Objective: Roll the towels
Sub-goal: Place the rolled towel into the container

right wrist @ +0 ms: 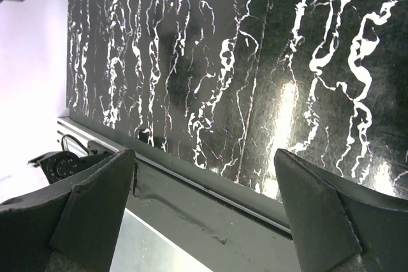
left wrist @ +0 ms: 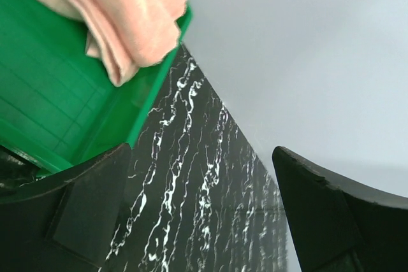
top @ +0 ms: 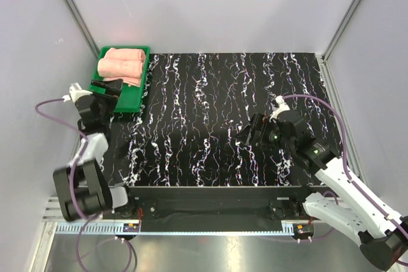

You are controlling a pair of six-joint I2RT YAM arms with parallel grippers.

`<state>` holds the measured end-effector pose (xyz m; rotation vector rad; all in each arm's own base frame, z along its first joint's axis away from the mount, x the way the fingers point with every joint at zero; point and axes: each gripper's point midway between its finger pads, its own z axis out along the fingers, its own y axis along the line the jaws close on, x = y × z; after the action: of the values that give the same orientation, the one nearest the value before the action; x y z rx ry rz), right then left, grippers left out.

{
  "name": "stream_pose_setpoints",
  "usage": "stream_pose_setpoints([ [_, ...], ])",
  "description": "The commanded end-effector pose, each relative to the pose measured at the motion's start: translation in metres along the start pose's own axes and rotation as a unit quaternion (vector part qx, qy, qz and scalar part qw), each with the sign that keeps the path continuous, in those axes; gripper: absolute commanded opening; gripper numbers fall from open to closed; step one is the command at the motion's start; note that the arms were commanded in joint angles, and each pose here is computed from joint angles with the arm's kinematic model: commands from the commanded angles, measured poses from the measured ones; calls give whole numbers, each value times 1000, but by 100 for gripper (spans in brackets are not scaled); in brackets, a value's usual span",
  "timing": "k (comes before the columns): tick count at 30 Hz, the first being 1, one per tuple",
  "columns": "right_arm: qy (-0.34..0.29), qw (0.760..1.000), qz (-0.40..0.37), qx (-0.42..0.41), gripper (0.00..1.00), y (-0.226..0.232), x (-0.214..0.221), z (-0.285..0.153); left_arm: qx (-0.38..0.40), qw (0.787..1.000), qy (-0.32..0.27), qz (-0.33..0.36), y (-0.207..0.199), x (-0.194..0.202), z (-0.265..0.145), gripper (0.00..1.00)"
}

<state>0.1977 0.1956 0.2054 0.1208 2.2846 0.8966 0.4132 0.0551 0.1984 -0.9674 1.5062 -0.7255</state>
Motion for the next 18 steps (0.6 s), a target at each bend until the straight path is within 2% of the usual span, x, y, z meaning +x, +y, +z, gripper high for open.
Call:
stream_pose_setpoints([
  [1, -15, 999, -16, -32, 98, 16, -10, 3, 2, 995, -26, 99, -13, -13, -31, 99],
  [3, -9, 999, -16, -39, 98, 19, -9, 6, -11, 988, -62, 140, -21, -26, -56, 99],
  [4, -7, 999, -15, -41, 98, 20, -9, 10, -41, 982, -104, 150, -14, -37, -76, 99],
  [5, -6, 999, -15, -45, 98, 22, -9, 11, -50, 978, -123, 162, -12, -38, -86, 99],
  [6, -4, 999, -14, -48, 98, 22, -9, 12, -72, 971, -135, 185, 7, -31, -95, 99],
  [7, -7, 999, -11, -51, 98, 24, -11, 14, -95, 958, -185, 198, 13, -43, -106, 99],
  [8, -6, 998, -11, -55, 98, 26, -10, 15, -63, 952, -215, 207, -7, -40, -119, 99],
  [9, -6, 998, -11, -57, 98, 27, -11, 16, -72, 937, -233, 250, -4, -39, -125, 99],
  [10, -8, 998, -8, -62, 98, 29, -12, 17, -100, 920, -273, 264, 6, -45, -134, 99],
  [11, -7, 998, -9, -64, 98, 30, -12, 18, -102, 911, -255, 307, 5, -30, -133, 99],
  [14, -11, 997, -8, -78, 99, 36, -15, 17, -137, 902, -221, 344, 20, -16, -123, 99],
  [16, -19, 996, -10, -89, 100, 41, -18, 15, -114, 900, -191, 376, 19, -2, -113, 99],
  [18, -23, 995, -9, -95, 100, 42, -18, 13, -119, 893, -163, 402, 35, 14, -105, 99],
])
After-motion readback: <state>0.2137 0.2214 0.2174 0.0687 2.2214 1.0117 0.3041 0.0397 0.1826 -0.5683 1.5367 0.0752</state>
